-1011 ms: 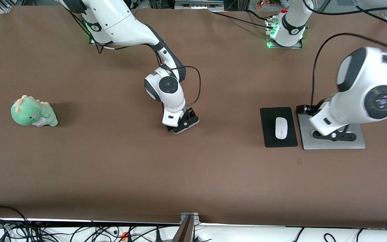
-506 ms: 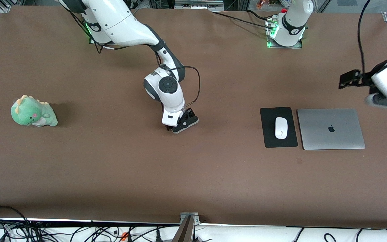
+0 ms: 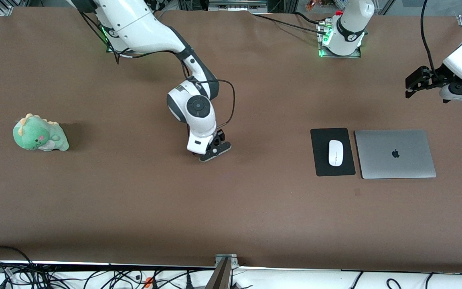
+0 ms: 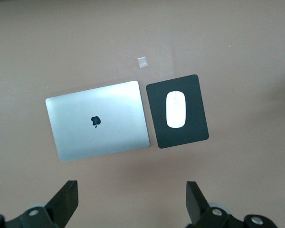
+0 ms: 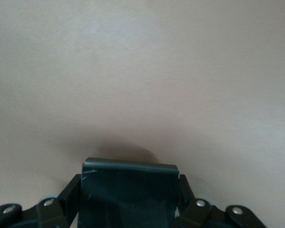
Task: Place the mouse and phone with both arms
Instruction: 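Open the left gripper and lift it away from the mouse pad, then carry the phone with the right gripper toward the green plush toy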
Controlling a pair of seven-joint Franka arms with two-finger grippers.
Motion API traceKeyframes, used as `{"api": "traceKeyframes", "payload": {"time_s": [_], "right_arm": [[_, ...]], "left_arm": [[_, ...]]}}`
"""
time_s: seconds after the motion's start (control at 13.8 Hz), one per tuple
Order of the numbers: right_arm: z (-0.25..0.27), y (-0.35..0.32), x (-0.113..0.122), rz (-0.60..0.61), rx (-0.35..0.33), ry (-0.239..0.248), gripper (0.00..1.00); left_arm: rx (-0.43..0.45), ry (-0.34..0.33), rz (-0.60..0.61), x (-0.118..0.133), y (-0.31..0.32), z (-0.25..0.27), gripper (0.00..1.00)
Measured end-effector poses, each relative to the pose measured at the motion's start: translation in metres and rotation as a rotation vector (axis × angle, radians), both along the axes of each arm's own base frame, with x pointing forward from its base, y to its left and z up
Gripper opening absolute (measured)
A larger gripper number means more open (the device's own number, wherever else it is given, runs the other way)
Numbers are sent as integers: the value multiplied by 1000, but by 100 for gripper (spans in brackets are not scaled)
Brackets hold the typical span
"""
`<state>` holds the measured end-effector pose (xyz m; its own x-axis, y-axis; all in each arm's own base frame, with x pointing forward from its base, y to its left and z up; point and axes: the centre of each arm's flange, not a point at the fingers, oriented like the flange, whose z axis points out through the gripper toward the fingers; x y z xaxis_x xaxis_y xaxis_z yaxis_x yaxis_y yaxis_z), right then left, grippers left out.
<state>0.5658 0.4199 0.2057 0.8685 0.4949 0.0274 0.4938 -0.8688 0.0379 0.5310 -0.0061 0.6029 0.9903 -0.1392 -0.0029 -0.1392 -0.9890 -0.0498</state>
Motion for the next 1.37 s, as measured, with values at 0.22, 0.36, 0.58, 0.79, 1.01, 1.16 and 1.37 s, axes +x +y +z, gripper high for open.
{"api": "traceKeyframes", "payload": {"time_s": [0.22, 0.36, 0.58, 0.79, 1.01, 1.16, 1.37], "right_arm": [[38, -55, 47, 53, 71, 56, 81], [42, -107, 72, 38, 83, 81, 81], [41, -194, 99, -75, 51, 137, 81], [36, -295, 115, -230, 22, 206, 81], [40, -371, 111, -329, -22, 251, 81], [41, -406, 103, -365, -46, 249, 81], [24, -466, 87, -394, -71, 140, 81]], "left_arm": [[-1, 10, 10, 1, 7, -5, 100], [-1, 14, 7, 1, 5, -7, 100], [-1, 16, 5, 1, 4, -8, 100], [-1, 16, 3, 1, 3, -7, 100], [0, 17, 3, 1, 3, -8, 100], [0, 18, 4, 1, 3, -8, 100], [-1, 18, 5, 0, 3, -8, 100]]}}
